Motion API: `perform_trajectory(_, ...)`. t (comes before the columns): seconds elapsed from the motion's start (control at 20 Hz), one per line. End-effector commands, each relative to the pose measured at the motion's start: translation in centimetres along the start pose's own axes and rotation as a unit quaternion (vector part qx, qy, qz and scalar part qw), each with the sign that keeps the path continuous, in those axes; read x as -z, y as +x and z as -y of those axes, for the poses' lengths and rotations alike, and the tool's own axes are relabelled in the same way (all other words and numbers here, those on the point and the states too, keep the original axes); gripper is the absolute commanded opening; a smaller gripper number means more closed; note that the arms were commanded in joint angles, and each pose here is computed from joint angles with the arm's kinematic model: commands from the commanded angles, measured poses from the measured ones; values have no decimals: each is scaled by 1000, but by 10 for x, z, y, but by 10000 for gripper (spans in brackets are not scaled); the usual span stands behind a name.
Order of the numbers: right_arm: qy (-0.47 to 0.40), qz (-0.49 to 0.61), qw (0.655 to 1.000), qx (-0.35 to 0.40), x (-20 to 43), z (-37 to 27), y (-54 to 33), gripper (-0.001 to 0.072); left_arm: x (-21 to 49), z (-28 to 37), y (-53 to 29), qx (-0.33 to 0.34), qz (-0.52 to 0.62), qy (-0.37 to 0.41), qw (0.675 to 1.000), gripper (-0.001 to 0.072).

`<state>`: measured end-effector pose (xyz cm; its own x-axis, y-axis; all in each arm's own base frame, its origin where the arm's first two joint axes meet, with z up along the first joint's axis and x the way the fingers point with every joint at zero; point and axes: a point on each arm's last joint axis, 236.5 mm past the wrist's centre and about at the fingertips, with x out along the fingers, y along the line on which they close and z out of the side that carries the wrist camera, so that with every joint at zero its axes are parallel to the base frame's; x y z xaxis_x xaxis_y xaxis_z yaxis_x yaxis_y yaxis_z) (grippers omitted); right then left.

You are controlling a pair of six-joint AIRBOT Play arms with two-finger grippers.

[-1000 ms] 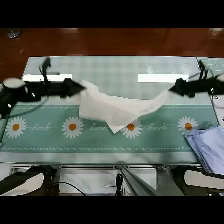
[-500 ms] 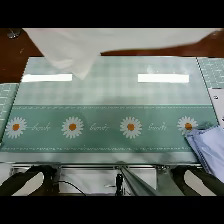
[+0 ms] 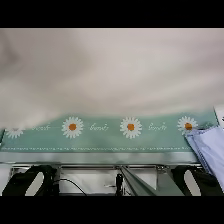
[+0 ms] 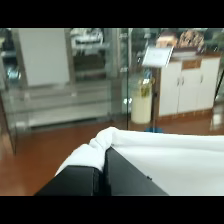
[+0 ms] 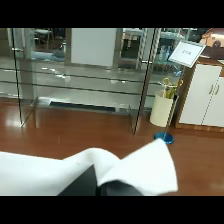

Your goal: Fold the shirts.

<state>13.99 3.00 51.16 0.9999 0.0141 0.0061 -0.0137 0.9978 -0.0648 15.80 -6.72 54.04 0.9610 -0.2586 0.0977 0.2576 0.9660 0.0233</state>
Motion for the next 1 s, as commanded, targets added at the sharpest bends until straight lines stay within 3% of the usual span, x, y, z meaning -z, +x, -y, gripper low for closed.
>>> perform_trajectory(0.0, 6, -32, 999, 0, 22, -2, -13, 23, 46, 0, -18, -13, -91, -17, 996, 25)
perform_trajectory(0.2, 41, -171, 984, -25, 112, 2, 45, 23, 130, -12, 30, -4, -213, -82, 973, 25)
perform_trajectory(0.4, 100, -294, 947, -88, 224, -13, 123, 23, 254, -42, 104, -18, -326, -152, 933, 25)
perform_trajectory(0.75, 221, -361, 892, -156, 370, -25, 282, 23, 426, -92, 232, -59, -397, -253, 880, 25)
perform_trajectory(0.95, 295, -385, 863, -144, 434, -16, 361, 22, 500, -96, 287, -59, -416, -334, 843, 26)
